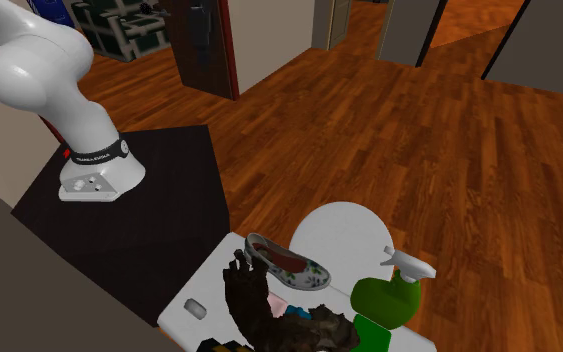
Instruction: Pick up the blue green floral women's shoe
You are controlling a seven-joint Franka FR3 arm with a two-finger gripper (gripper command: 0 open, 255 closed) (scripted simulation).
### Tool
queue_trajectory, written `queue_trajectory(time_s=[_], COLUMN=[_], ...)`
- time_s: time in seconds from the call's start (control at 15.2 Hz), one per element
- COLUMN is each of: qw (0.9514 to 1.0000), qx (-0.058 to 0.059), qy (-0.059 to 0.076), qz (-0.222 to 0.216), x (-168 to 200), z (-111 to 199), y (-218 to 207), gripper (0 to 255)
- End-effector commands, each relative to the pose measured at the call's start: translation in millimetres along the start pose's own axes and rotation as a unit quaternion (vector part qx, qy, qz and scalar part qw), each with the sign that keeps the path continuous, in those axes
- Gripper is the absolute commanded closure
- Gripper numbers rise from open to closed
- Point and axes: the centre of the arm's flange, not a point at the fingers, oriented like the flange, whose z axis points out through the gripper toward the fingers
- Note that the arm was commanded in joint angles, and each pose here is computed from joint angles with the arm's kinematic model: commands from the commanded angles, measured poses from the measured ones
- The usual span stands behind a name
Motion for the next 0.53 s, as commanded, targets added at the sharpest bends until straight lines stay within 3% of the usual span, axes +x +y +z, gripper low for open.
queue_trajectory(time_s=[0.0, 0.46], qw=[0.9999, 0.9978], qx=[-0.003, -0.013], qy=[0.003, 0.009], qz=[0.014, 0.065], x=[10, 48], z=[20, 86], y=[11, 58], gripper=[0, 0])
